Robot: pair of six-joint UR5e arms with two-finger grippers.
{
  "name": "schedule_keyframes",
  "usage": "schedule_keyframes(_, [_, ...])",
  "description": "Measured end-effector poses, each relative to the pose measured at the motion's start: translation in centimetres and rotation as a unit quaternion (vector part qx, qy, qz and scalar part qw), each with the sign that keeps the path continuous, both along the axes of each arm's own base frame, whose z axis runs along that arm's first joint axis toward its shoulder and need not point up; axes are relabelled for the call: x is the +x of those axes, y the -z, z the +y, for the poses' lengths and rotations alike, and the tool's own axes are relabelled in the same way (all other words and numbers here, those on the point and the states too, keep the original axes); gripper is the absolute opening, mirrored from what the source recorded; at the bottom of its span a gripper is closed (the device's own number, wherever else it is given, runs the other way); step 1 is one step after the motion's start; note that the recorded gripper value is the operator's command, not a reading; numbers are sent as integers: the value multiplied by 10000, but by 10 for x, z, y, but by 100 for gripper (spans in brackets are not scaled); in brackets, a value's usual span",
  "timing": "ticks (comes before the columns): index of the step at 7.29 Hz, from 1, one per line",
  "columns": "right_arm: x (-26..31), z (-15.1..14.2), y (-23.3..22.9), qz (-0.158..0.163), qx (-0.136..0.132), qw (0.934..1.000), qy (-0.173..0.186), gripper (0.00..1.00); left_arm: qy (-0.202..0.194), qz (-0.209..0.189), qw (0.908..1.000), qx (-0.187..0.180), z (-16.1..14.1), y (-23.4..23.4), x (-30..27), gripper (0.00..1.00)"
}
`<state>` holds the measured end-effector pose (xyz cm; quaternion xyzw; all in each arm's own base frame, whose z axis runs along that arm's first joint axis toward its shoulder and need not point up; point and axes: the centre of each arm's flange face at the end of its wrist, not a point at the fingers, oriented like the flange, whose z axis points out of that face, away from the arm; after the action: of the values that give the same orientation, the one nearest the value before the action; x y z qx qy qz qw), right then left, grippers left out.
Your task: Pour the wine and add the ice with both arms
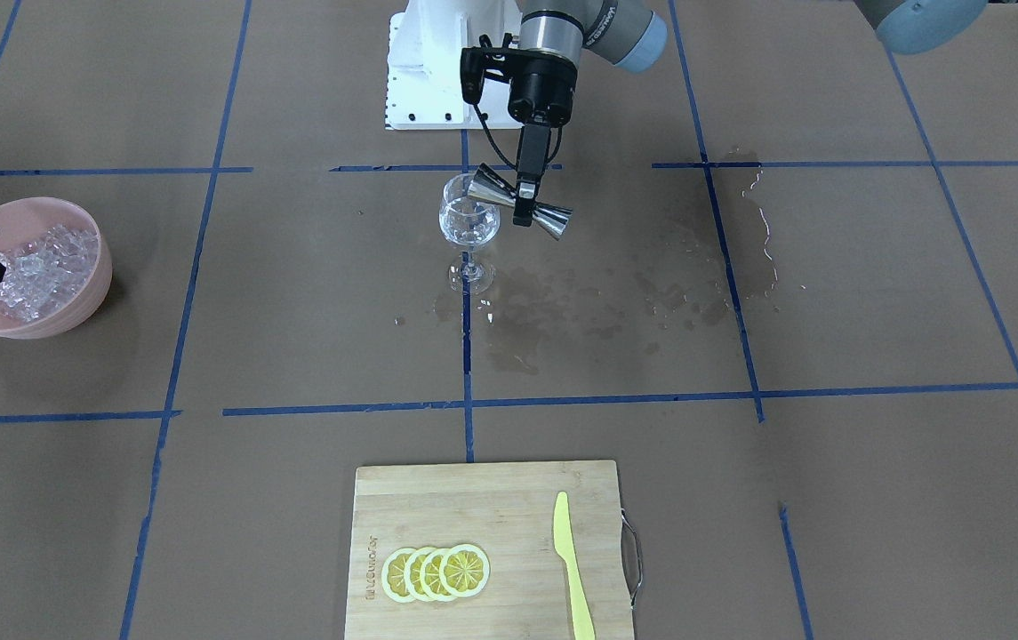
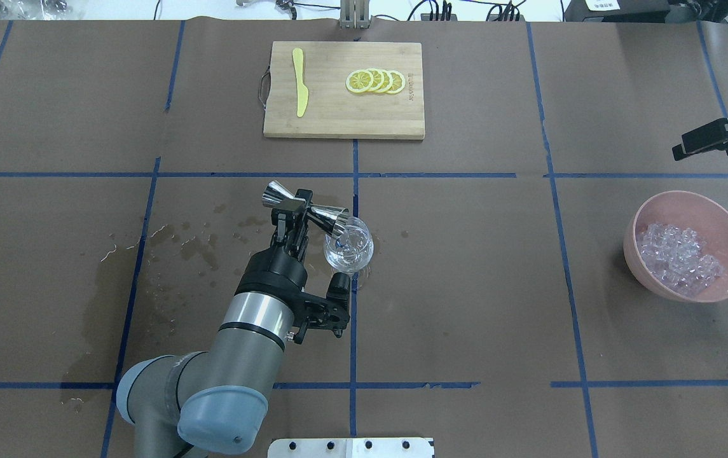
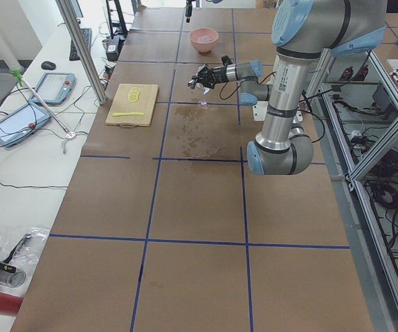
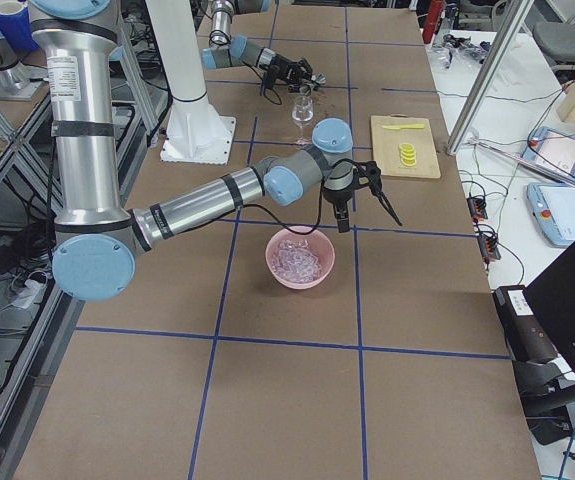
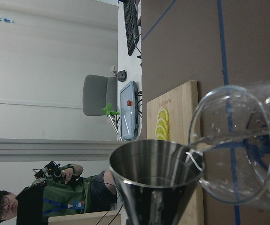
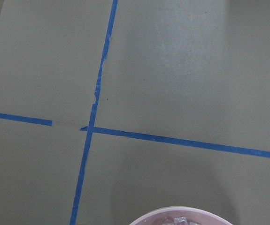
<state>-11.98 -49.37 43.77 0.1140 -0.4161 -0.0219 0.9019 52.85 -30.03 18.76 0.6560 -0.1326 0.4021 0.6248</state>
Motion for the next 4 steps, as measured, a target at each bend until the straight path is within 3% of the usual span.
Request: schedule_keyframes(4, [0,0,1,-4,4,10000,1,100,-17,9,10000,4,1,5,-5,0])
